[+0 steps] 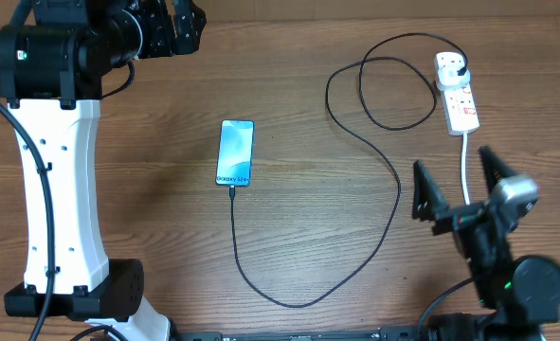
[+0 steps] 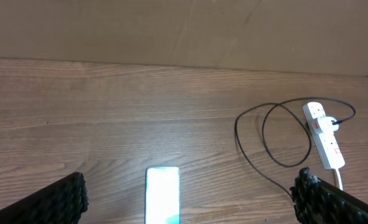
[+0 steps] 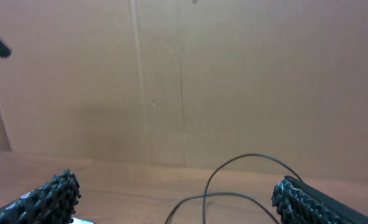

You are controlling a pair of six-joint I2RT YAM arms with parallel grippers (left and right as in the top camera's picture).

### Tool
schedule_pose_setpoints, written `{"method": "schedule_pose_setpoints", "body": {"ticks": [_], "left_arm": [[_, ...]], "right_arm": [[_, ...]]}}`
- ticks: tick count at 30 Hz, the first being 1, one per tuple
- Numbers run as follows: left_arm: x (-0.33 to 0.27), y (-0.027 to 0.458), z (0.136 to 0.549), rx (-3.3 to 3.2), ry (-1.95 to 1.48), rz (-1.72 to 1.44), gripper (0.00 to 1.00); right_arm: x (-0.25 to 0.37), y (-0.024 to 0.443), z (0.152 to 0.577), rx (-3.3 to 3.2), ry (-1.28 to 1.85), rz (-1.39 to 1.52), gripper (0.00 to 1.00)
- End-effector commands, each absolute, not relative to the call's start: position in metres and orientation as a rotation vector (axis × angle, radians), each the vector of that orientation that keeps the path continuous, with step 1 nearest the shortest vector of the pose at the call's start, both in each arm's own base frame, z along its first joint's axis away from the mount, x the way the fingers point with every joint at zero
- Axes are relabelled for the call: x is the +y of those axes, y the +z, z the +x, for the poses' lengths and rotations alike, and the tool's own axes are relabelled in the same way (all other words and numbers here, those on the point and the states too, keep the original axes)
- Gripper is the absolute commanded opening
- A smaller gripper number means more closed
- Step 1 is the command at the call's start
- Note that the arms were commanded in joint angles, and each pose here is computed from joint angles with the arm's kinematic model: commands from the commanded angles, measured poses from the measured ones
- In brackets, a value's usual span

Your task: Plug charger to phone and switch on socket

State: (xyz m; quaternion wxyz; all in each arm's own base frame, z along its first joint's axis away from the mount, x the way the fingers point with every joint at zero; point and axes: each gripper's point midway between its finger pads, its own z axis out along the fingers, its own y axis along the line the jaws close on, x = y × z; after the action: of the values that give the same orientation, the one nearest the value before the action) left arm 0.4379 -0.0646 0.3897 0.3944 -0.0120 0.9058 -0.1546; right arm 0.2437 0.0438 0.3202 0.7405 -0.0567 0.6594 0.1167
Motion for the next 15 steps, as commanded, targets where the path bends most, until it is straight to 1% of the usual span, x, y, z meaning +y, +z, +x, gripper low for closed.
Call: {"method": "schedule_pose_setpoints", "body": {"ticks": [1,7,15], "left_arm": [[-0.062,0.385,0.442,2.308,-0.394,-0.055,1.0],[-0.062,0.385,0.442,2.308,-0.394,-0.055,1.0],[-0.062,0.385,0.442,2.308,-0.394,-0.055,1.0]], "right_arm": [[0.045,0.29,0.239,1.4,0.252,-0.122,1.0],[0.043,0.247,0.237,1.366,0.242,-0.106,1.0],[0.043,0.214,0.24,1.414,0.242,-0.104,1.0]]}}
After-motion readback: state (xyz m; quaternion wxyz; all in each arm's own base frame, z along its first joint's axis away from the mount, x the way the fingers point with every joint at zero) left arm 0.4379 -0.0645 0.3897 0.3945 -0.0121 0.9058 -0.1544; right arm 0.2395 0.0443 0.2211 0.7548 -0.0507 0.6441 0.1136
